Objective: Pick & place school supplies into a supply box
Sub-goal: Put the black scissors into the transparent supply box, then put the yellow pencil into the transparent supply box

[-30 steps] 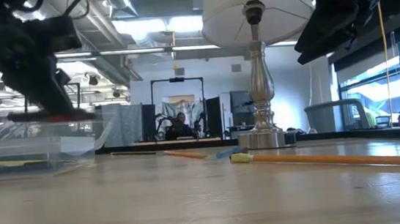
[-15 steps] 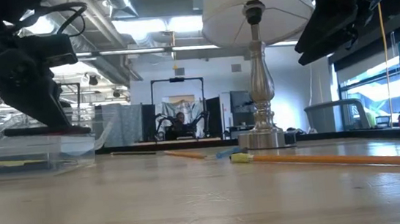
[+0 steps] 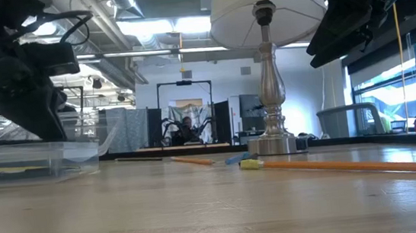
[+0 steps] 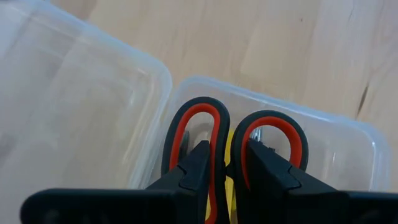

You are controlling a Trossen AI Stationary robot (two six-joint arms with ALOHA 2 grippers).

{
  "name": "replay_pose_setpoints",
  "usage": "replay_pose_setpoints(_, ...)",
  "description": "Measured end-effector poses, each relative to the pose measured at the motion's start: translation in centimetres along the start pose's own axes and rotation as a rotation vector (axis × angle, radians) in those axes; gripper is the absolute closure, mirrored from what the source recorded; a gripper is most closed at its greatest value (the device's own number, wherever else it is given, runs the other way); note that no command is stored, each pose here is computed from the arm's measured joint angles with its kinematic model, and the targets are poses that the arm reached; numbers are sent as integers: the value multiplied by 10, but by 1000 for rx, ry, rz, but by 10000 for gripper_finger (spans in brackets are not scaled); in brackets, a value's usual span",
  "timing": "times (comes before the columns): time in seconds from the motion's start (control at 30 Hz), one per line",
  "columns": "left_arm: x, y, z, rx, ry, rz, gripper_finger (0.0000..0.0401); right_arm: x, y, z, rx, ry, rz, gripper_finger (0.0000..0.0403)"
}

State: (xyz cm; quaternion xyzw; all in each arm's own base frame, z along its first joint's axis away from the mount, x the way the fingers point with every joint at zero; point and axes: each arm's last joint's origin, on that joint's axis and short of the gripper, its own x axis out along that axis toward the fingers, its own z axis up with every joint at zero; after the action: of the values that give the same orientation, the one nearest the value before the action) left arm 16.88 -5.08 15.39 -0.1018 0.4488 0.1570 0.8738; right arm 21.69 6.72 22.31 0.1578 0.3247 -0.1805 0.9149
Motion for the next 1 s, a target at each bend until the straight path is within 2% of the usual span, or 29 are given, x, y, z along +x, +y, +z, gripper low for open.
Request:
replay_pose_setpoints(0.23, 7, -2, -3, 15, 49, 6, 322, 0, 0, 0, -1, 0, 0, 192)
replay_pose_setpoints(0.7, 8, -5, -5, 21, 124, -63, 276, 0, 0, 0, 1, 2, -1, 192)
replay_pose_setpoints(1.0, -11, -21, 27, 114, 27, -165, 277, 0, 0, 1, 4, -5, 5, 192)
